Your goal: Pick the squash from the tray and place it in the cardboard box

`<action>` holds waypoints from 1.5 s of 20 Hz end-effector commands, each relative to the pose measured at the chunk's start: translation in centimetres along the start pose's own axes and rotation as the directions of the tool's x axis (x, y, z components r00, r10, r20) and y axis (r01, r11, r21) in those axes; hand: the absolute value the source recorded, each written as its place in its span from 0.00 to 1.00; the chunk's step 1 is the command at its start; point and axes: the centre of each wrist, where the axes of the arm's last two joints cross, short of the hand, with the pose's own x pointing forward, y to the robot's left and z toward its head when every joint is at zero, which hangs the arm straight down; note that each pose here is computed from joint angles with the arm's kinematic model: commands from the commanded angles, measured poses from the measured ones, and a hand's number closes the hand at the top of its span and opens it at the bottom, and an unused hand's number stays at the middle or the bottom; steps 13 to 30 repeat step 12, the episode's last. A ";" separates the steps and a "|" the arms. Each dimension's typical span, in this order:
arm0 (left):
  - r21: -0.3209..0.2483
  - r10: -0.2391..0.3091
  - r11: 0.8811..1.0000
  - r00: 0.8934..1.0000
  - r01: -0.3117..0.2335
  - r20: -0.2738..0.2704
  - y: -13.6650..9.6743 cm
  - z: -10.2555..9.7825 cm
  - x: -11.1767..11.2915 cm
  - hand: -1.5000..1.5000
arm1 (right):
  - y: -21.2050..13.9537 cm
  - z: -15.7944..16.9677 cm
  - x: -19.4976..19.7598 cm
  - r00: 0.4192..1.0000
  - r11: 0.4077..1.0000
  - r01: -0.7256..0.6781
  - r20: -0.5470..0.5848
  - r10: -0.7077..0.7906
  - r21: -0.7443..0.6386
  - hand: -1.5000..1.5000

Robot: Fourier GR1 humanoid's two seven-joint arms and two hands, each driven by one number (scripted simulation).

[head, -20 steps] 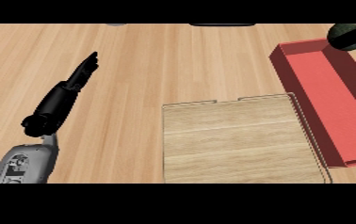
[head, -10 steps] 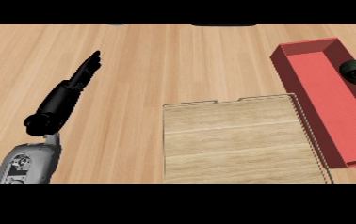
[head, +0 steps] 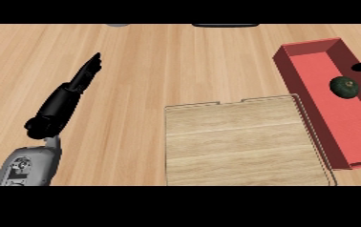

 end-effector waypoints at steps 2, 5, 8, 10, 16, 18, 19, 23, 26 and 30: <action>0.011 -0.002 1.000 1.000 0.002 -0.015 0.1 0.6 -0.4 0.50 | -3.0 0.2 0.4 0.877 0.851 0.478 0.161 -0.452 -0.217 0.00; 0.010 0.008 1.000 1.000 -0.008 0.004 -0.2 0.2 -0.1 0.50 | -1.8 0.3 -2.2 0.761 0.712 0.645 0.150 -0.631 -0.277 0.00; -0.008 0.015 1.000 1.000 -0.015 -0.006 0.1 0.8 0.3 0.50 | -3.1 0.7 -5.0 0.703 0.629 0.693 0.137 -0.698 -0.352 0.00; -0.015 0.011 1.000 1.000 -0.011 0.013 0.9 1.4 0.0 0.50 | -3.3 0.6 -6.0 0.704 0.626 0.690 0.136 -0.697 -0.363 0.00; -0.014 0.002 1.000 1.000 -0.002 0.008 -0.9 1.1 0.6 0.50 | -3.4 1.6 -10.0 0.722 0.616 0.668 0.166 -0.671 -0.417 0.00; -0.014 0.002 1.000 1.000 -0.002 0.008 -0.9 1.1 0.6 0.50 | -3.4 1.6 -10.0 0.722 0.616 0.668 0.166 -0.671 -0.417 0.00; -0.014 0.002 1.000 1.000 -0.002 0.008 -0.9 1.1 0.6 0.50 | -3.4 1.6 -10.0 0.722 0.616 0.668 0.166 -0.671 -0.417 0.00; -0.014 0.002 1.000 1.000 -0.002 0.008 -0.9 1.1 0.6 0.50 | -3.4 1.6 -10.0 0.722 0.616 0.668 0.166 -0.671 -0.417 0.00; -0.014 0.002 1.000 1.000 -0.002 0.008 -0.9 1.1 0.6 0.50 | -3.4 1.6 -10.0 0.722 0.616 0.668 0.166 -0.671 -0.417 0.00; -0.014 0.002 1.000 1.000 -0.002 0.008 -0.9 1.1 0.6 0.50 | -3.4 1.6 -10.0 0.722 0.616 0.668 0.166 -0.671 -0.417 0.00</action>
